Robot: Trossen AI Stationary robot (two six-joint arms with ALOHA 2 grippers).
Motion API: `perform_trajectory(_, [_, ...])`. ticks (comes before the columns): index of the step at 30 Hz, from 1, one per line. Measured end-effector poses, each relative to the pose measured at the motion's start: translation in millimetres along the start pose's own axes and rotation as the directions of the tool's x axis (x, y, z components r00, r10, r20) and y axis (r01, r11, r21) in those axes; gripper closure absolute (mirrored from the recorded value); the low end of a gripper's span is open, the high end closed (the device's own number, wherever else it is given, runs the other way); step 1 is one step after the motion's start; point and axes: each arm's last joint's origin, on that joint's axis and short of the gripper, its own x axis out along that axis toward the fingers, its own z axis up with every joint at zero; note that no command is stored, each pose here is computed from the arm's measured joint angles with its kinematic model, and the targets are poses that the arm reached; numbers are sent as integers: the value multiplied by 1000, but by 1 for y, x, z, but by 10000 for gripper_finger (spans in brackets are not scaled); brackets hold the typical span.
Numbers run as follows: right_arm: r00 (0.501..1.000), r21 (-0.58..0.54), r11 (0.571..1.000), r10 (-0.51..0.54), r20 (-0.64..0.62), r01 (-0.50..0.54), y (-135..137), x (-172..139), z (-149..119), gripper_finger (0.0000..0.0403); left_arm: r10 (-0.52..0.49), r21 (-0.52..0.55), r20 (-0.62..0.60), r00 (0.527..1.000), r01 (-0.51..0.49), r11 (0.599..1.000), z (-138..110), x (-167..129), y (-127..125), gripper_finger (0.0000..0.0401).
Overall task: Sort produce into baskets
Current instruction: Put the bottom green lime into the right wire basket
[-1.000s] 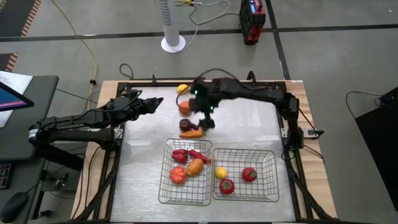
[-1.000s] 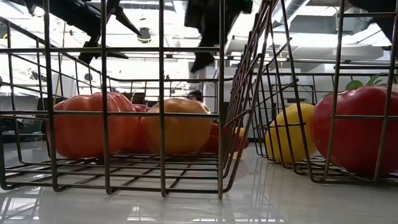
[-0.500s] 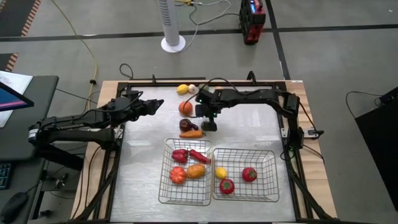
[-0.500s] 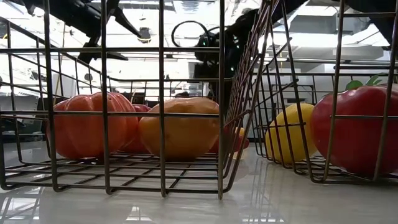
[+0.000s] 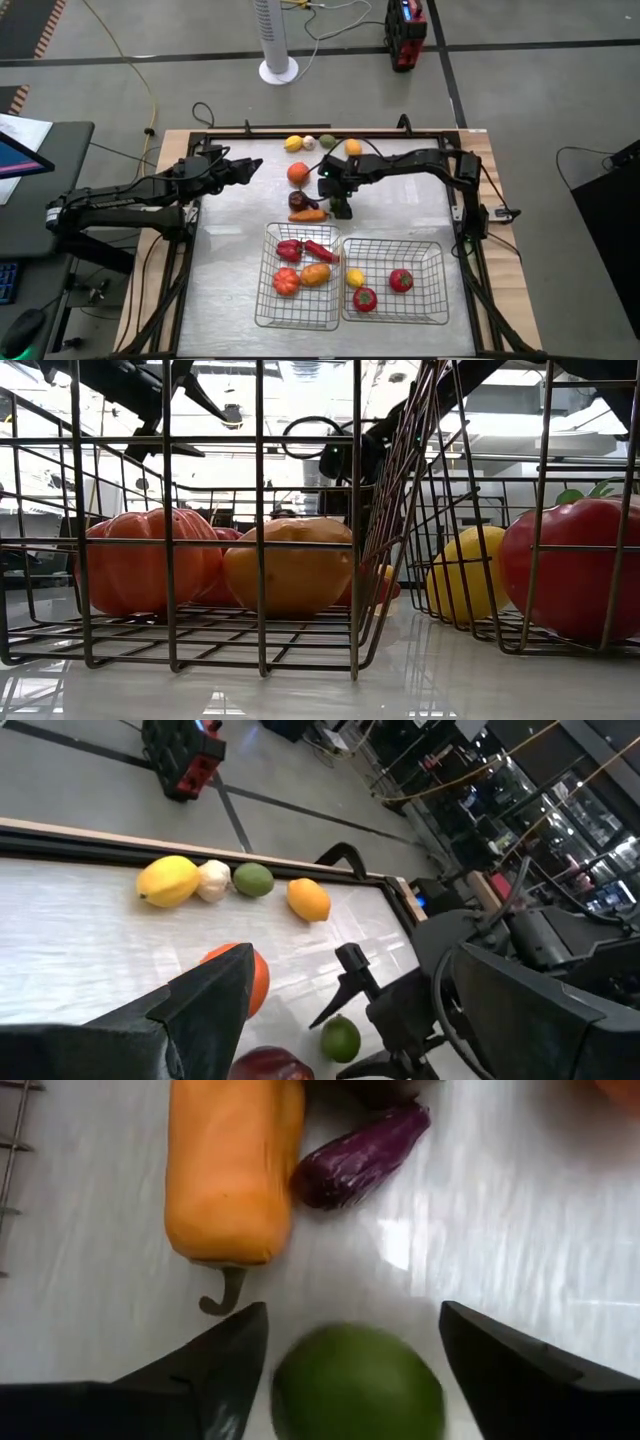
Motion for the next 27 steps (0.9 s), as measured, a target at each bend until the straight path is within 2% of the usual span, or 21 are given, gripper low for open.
perform_trajectory(5, [999, 11, 1000, -20, -30, 20, -1, 0, -3, 129, 0, -1, 0, 1000, 0, 1000, 0, 0, 0, 77])
perform_trajectory(13, [998, 26, 999, -17, -67, 19, -4, -5, -4, 172, -1, -2, 0, 1000, 1, 1000, 0, 0, 0, 77])
perform_trajectory(19, [1000, 14, 1000, -9, -6, 10, -6, -33, 27, 171, -1, -3, 0, 1000, 1, 1000, 0, 0, 0, 77])
perform_trajectory(21, [998, 2, 999, 42, 48, -42, -5, -50, 44, 170, -1, -5, 0, 1000, 1, 1000, 0, 0, 0, 77])
perform_trajectory(23, [986, -5, 991, 135, 99, -136, 1, -70, 59, 169, -1, -12, 0, 1000, 1, 1000, 0, 0, 0, 77])
perform_trajectory(27, [912, -35, 940, 338, 232, -340, 13, -102, 87, 169, 0, -14, 2, 1000, 0, 1000, 0, 0, 0, 77])
